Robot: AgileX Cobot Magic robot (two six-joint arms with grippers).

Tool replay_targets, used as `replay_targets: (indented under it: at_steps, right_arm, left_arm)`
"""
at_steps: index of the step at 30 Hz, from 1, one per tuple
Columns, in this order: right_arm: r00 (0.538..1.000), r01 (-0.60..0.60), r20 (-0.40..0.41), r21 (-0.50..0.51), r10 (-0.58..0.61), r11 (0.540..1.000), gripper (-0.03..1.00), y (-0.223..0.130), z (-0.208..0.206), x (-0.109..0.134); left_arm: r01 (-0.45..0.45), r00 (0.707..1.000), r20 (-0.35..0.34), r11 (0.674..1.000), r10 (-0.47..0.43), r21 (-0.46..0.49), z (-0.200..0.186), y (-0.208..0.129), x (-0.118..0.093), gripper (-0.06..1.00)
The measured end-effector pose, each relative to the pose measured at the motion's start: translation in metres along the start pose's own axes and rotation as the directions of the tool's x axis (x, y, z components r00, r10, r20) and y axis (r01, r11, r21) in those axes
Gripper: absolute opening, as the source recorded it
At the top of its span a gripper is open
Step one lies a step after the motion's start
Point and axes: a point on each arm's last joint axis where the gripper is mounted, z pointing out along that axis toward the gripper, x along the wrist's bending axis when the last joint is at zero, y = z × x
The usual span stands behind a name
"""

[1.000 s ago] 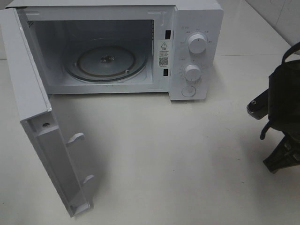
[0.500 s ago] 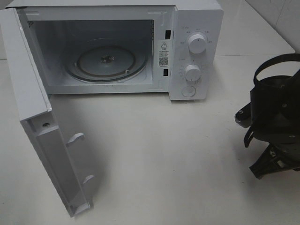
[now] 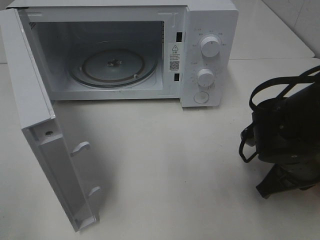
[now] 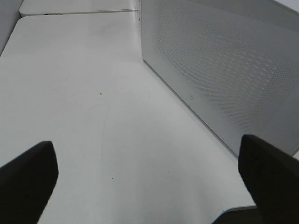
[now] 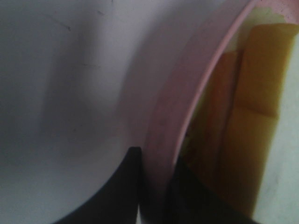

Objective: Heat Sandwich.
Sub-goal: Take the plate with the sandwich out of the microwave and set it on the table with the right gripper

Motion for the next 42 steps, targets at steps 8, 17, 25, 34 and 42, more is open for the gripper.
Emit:
replay_targets:
  at_steps: [8,17,25,34,42]
  right_arm:
    - [1.0,0.011,-0.024,-0.002,-0.011,1.0,0.12,0.002,0.009,0.012]
    - [0.999,0.016,-0.043,-0.008,-0.016,1.0,0.12,0.004,0.015,0.02]
    - [0.999,-0.004,-0.052,-0.017,0.003,1.0,0.14,0.004,0.015,0.021]
    - [0.999,-0.001,-0.033,-0.016,0.001,1.0,0.4,0.004,0.015,0.019]
    - [0.996,0.007,-0.087,-0.028,-0.009,1.0,0.65,0.004,0.003,0.012]
  left_arm:
    - [0.0,1.0,0.0,1.0,0.0,0.0,0.0,0.0,0.0,0.97]
    - [0.0,1.0,0.0,1.0,0.0,0.0,0.0,0.0,0.0,0.97]
    - [0.0,1.0,0.0,1.0,0.0,0.0,0.0,0.0,0.0,0.97]
    - [0.0,1.0,0.0,1.0,0.0,0.0,0.0,0.0,0.0,0.97]
    - [0.0,1.0,0.0,1.0,0.0,0.0,0.0,0.0,0.0,0.97]
